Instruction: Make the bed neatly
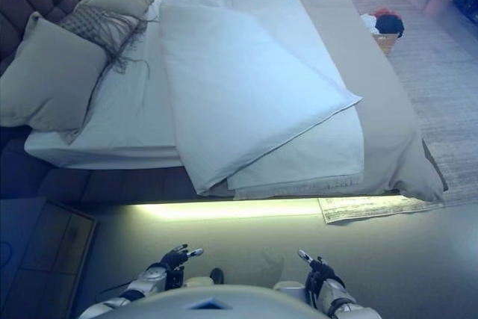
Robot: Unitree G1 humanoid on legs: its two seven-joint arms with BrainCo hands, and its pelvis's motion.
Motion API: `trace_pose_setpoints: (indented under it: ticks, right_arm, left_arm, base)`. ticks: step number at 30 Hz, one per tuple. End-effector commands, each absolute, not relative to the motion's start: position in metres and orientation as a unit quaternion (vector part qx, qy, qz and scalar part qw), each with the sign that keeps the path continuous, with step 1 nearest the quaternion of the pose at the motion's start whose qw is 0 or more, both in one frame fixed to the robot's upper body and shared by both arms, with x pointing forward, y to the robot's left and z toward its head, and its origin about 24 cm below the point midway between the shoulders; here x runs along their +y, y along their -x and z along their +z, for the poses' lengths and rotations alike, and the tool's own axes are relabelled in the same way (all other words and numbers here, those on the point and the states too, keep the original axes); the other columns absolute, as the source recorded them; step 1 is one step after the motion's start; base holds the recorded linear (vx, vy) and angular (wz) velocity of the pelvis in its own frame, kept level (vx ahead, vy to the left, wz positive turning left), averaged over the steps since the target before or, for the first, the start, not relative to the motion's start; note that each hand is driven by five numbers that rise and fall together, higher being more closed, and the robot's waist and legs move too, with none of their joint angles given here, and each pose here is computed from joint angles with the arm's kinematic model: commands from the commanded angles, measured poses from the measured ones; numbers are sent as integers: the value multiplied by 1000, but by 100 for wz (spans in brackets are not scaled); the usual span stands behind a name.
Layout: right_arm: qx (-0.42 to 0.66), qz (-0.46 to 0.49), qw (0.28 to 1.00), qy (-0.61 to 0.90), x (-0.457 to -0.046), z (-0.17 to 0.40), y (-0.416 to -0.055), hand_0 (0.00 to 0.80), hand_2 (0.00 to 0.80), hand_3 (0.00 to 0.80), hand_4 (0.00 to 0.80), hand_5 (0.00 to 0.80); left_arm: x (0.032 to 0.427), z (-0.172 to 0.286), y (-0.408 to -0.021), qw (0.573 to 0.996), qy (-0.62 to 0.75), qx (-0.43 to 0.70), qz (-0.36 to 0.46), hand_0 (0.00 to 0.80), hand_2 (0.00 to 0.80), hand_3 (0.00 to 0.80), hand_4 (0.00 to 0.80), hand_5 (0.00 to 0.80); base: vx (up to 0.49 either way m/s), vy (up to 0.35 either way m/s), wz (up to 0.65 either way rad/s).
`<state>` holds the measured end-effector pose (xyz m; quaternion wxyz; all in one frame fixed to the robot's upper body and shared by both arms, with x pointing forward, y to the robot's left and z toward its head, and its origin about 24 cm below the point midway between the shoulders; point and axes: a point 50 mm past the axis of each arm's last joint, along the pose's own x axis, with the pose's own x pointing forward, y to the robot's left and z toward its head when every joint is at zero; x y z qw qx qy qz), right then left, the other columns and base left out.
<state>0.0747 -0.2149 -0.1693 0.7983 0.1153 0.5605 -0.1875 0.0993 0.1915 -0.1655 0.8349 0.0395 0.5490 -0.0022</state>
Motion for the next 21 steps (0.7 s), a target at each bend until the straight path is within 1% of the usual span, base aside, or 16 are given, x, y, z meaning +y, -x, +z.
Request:
trace_pose_setpoints:
  ticks: [1,11,15,18,21]
  right_arm:
    - [546,-171,813,-110,-212,-165,-102,0,0,0,0,0]
    - [535,-174,818,-116,-213,-162,-111,0,0,0,0,0]
    - [546,-173,813,-107,-212,-164,-106,0,0,0,0,0]
    - [550,-190,807,-97,-220,-164,-100,0,0,0,0,0]
    - [552,-200,804,-94,-228,-163,-95,0,0,0,0,0]
  left_arm:
    - [186,-167,-101,829,-60,556,-18,0,0,0,0,0]
    - [186,-163,-114,842,-70,534,-13,0,0,0,0,0]
    - [187,-161,-120,856,-66,512,18,0,0,0,0,0]
    - [191,-160,-120,862,-47,503,47,0,0,0,0,0]
    - [193,-160,-117,862,-46,501,59,0,0,0,0,0]
  base:
    - [31,-38,1]
    - [14,-66,3]
    - [47,-67,5]
    - [160,86,33]
    - [263,153,3]
